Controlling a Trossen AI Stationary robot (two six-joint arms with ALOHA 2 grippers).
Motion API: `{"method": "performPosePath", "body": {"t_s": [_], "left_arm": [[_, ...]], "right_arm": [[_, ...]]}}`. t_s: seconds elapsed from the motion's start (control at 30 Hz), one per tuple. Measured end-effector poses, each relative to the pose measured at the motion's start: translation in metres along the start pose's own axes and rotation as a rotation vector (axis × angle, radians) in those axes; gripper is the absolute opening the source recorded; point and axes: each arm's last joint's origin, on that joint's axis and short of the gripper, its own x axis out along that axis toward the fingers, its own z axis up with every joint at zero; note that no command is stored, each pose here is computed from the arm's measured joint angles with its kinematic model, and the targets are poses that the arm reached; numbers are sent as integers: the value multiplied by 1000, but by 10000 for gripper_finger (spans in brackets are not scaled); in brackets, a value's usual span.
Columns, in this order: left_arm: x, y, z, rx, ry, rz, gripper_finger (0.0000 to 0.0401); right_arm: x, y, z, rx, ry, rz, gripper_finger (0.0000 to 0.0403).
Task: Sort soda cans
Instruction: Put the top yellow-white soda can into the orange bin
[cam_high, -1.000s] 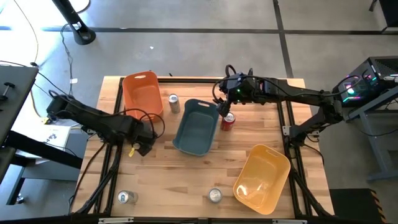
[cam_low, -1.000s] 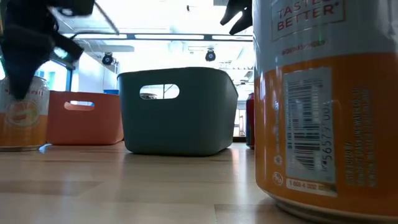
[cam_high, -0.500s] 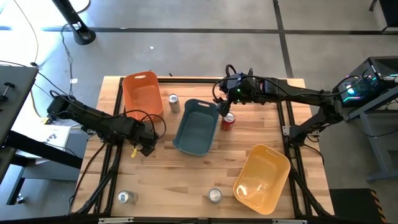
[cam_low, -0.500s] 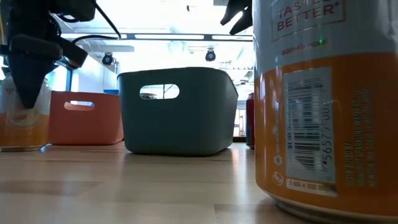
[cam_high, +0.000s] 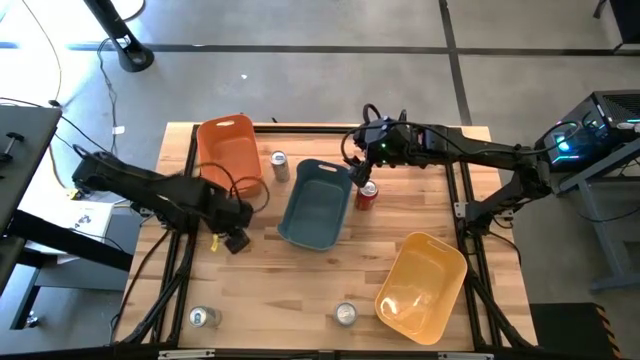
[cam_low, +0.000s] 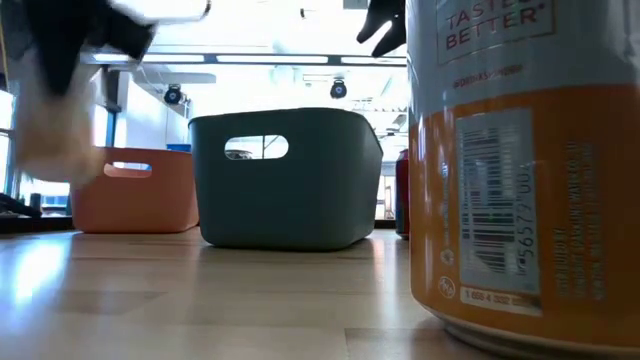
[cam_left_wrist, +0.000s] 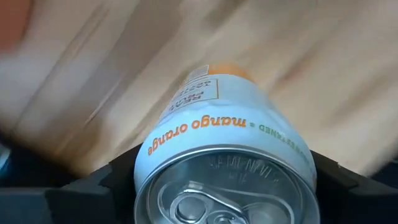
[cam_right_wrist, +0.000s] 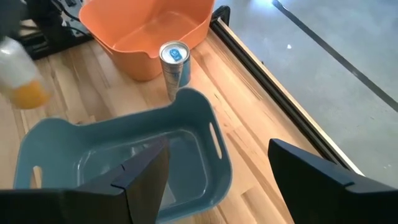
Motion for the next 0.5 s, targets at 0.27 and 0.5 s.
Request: {"method": "performPosePath", "body": {"t_s": [0.27,0.5], "left_arm": [[-112,7,33,-44,-566,100,281],[-100,49,63,-28,-345,449,281]], "right_arm": [[0,0,-1,-19,10,-2,268],[0,0,-2,-24,17,-4,268]]}}
